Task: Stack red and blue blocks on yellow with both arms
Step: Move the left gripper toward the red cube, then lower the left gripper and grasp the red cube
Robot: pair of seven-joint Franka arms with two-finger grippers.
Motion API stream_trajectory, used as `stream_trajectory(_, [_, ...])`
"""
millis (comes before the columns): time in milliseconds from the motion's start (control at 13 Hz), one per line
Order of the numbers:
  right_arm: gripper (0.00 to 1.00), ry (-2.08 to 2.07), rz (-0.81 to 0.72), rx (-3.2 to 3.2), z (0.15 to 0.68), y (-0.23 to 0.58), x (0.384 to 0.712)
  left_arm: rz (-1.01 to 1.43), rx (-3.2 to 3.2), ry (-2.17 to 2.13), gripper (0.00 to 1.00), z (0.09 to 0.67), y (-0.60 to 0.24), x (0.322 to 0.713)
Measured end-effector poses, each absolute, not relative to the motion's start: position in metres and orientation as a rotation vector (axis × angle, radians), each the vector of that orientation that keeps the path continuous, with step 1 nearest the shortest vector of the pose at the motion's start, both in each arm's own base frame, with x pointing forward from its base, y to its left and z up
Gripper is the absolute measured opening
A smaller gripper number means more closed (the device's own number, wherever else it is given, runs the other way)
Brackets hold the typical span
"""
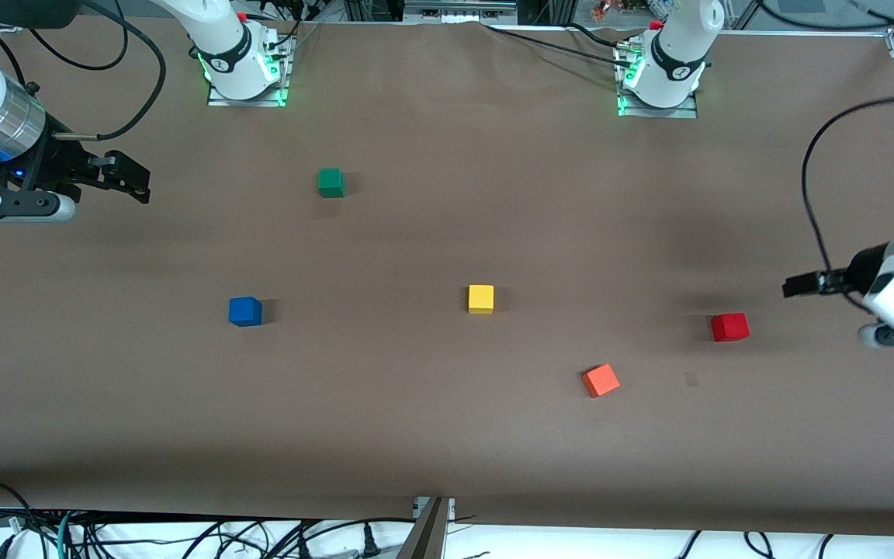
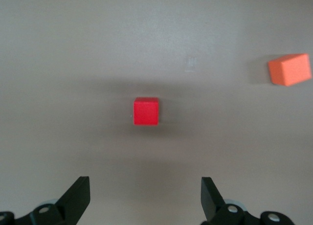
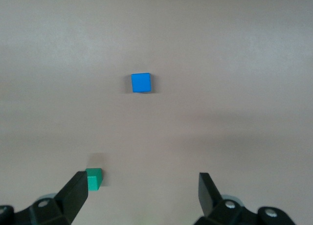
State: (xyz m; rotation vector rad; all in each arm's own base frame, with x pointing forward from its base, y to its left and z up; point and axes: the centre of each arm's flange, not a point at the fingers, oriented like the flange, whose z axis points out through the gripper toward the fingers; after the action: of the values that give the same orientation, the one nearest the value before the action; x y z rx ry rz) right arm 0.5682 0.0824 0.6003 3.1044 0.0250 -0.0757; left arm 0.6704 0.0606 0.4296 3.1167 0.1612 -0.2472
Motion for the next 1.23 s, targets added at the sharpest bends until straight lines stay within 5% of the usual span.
stream_trajectory(308, [1.00, 0.025, -0.076, 3.104, 0.600, 0.083, 0.568, -0.269, 3.109, 0.194, 1.00, 0.340, 0.077, 0.683])
stream_trajectory(692, [1.00, 0.025, -0.076, 3.104, 0.600, 0.082, 0.568, -0.169, 3.118, 0.196, 1.00, 0.232, 0.073, 0.650])
stream_trajectory(1154, [1.00, 0.026, -0.075, 3.104, 0.600, 0.083, 0.568, -0.114, 3.122, 0.193, 1.00, 0.199, 0.070, 0.630])
stream_trajectory(1231, [1.00, 0.026, -0.075, 3.104, 0.600, 0.083, 0.568, -0.112, 3.122, 0.192, 0.93, 0.198, 0.070, 0.629])
